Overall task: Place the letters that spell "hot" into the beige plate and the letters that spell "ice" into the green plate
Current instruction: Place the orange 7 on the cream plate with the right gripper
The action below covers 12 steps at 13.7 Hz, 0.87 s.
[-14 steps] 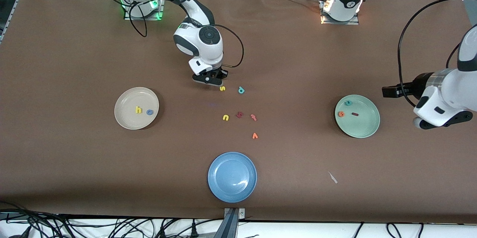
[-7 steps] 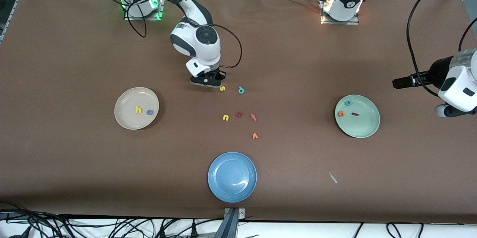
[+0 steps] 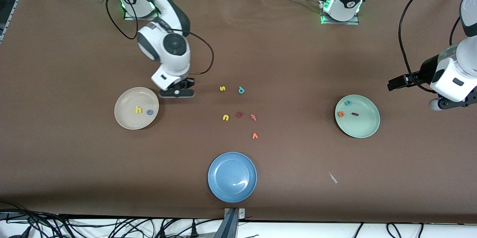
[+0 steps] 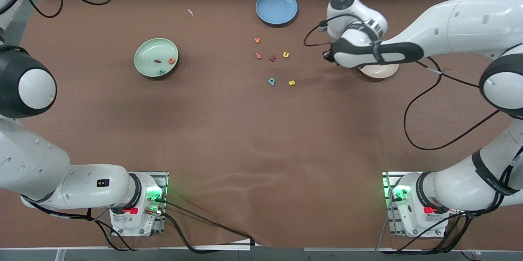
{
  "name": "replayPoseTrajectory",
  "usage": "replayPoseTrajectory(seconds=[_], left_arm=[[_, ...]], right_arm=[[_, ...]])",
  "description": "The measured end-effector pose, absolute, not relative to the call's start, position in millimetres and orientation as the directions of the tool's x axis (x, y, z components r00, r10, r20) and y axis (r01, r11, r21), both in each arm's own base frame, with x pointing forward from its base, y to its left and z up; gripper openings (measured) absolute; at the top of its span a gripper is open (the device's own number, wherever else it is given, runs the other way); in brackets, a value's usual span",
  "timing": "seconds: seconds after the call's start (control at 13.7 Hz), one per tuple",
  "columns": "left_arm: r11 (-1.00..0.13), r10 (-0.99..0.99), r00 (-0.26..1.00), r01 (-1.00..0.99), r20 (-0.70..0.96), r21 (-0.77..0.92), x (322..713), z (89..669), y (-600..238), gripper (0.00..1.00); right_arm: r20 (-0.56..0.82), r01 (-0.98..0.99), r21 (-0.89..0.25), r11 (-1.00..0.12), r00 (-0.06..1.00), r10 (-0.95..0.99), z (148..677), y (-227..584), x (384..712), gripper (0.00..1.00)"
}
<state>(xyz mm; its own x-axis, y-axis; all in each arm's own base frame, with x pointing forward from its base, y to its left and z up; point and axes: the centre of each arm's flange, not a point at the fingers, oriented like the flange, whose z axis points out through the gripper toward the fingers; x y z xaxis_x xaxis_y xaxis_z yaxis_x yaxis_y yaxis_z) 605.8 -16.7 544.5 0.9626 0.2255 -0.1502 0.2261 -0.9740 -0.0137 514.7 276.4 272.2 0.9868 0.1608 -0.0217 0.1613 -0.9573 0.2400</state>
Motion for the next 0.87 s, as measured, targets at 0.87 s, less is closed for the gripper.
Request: replayPoseTrajectory(seconds=[0.87], left_arm=[[-0.976,0.219,0.962,0.219,-0.164,-0.017,603.1,532.8,-16.7,1.0]], right_arm=[[-0.144,0.288,0.104,-0.952,0.952,0.272,284.5,139.2,563.5,0.46]])
